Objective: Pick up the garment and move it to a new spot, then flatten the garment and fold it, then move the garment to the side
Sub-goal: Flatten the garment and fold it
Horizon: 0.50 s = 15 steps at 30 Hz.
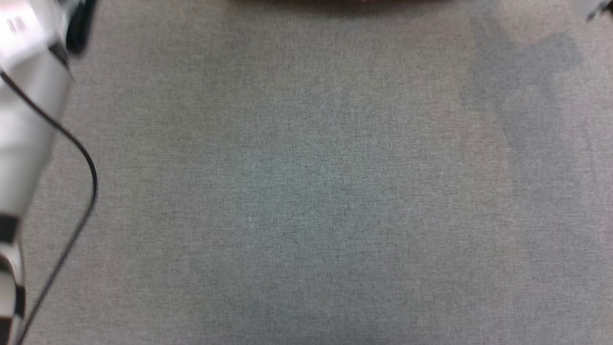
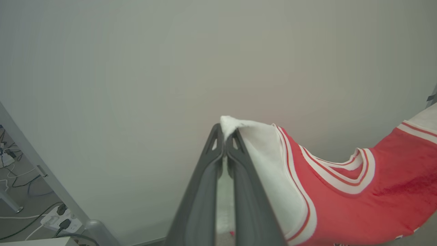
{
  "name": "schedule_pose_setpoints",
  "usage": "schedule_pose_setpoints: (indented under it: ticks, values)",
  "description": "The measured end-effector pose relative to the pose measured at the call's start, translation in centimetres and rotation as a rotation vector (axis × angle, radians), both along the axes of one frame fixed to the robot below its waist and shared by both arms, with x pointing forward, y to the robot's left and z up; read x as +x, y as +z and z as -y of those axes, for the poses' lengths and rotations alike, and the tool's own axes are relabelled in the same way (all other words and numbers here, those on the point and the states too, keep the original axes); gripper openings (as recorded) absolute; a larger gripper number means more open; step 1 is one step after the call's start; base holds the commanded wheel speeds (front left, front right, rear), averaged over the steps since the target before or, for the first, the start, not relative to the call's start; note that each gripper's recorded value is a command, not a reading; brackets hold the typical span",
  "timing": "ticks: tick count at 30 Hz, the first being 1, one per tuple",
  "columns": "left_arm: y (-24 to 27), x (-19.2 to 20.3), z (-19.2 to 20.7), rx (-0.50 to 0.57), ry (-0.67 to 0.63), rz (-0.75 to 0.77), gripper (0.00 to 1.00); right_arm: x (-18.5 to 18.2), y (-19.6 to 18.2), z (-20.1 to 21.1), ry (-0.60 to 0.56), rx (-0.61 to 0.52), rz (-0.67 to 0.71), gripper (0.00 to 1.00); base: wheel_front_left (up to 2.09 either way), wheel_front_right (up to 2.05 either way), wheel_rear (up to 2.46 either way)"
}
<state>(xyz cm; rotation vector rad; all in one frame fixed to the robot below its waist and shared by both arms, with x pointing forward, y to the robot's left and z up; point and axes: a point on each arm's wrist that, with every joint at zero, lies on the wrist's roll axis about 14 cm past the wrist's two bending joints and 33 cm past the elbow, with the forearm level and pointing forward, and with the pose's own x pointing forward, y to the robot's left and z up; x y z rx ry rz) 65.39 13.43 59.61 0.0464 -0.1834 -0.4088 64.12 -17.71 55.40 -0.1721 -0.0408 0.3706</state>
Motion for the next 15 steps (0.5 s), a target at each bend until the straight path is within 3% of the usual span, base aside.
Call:
schedule_pose_setpoints:
  ticks: [15]
  values:
    - [-10.9,-15.0,-2.6,-0.099,0.097,-0.304,0.0,-13.3,-7.6,1.6,0.018,0.061,-0.238,0.0,0.0,0.0,0.0]
